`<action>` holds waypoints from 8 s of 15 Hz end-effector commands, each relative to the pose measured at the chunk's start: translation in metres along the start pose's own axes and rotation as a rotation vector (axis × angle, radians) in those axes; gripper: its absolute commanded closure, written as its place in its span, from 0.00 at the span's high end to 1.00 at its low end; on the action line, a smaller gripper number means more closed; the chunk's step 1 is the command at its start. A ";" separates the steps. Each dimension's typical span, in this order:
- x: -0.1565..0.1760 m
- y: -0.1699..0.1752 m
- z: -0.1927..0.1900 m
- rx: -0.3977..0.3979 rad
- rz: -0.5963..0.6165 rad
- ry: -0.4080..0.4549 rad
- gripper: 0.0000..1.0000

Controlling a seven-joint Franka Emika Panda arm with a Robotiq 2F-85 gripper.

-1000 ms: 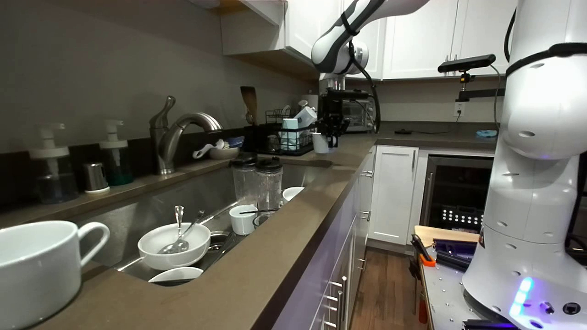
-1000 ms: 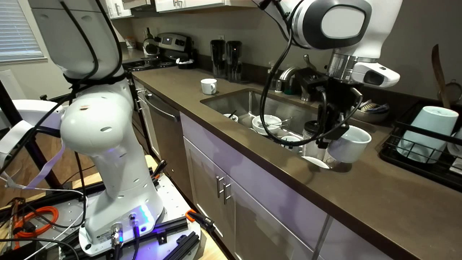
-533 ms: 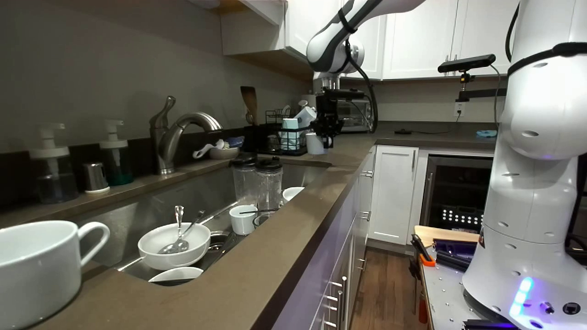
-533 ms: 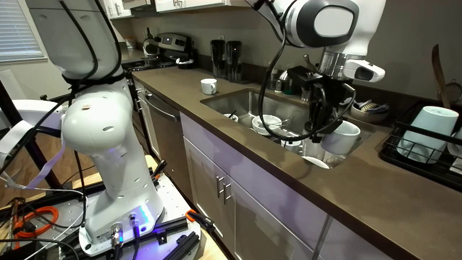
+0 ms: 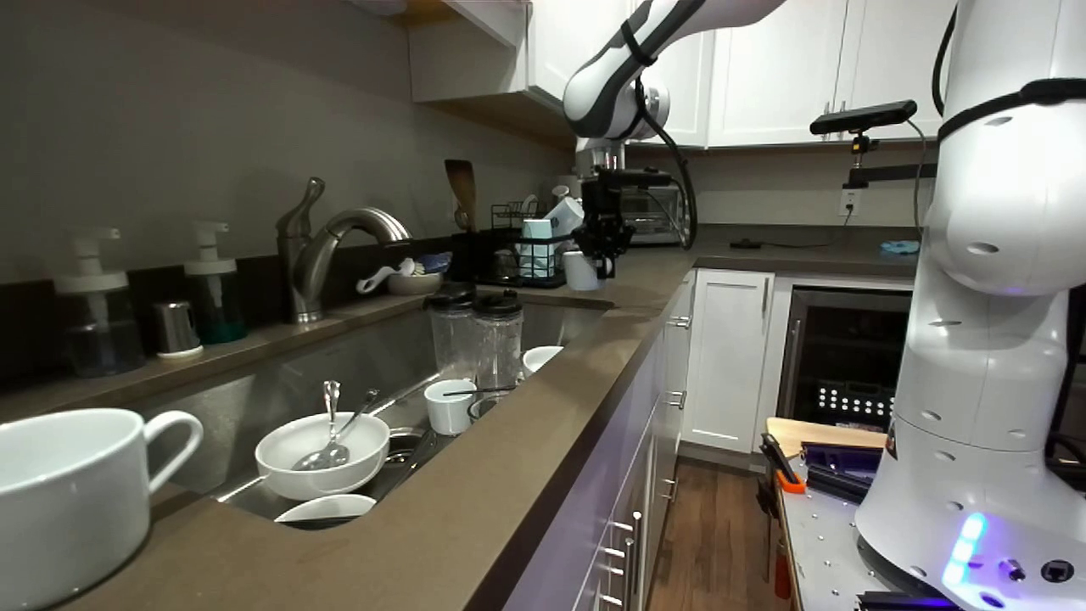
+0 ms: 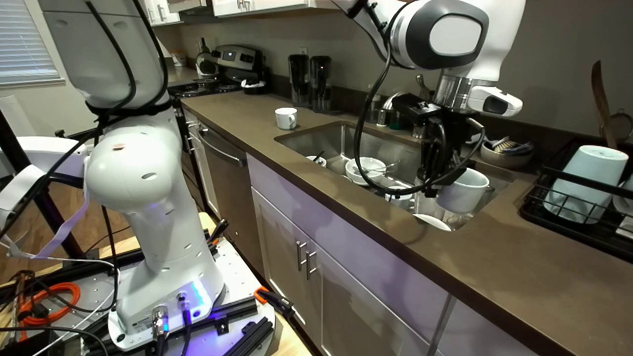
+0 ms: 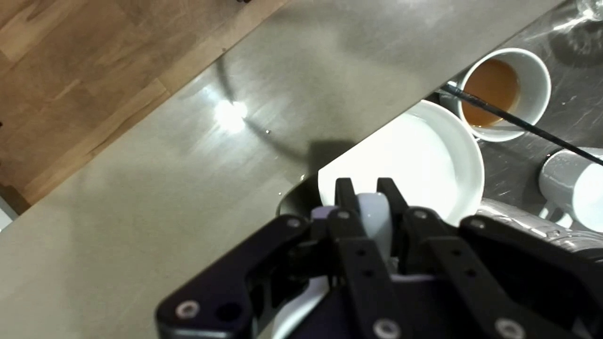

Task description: Pick up the white mug on the right side of the counter, pour the liquid out of the mug into the sink, place the mug on the left side of the counter

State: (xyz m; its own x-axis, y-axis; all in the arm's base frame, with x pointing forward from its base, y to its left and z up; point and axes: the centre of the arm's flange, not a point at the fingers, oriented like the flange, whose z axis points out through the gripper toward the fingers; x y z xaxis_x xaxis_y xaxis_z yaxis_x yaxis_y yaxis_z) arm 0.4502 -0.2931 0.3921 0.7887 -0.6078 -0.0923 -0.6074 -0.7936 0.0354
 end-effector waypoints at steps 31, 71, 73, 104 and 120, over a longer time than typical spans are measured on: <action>-0.063 -0.084 -0.019 -0.081 -0.847 0.002 0.16; -0.132 -0.241 0.013 -1.256 -1.414 0.282 0.05; -0.131 -0.241 0.018 -1.279 -1.384 0.314 0.05; -0.190 -0.283 0.057 -1.815 -1.471 0.125 0.05; -0.188 -0.283 0.067 -1.873 -1.445 0.109 0.16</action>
State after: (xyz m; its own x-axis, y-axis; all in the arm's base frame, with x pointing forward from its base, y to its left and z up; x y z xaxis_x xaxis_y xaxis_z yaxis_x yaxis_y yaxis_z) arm 0.4671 0.0474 0.3325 0.5037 0.1929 -0.8421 0.7763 0.3267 0.5392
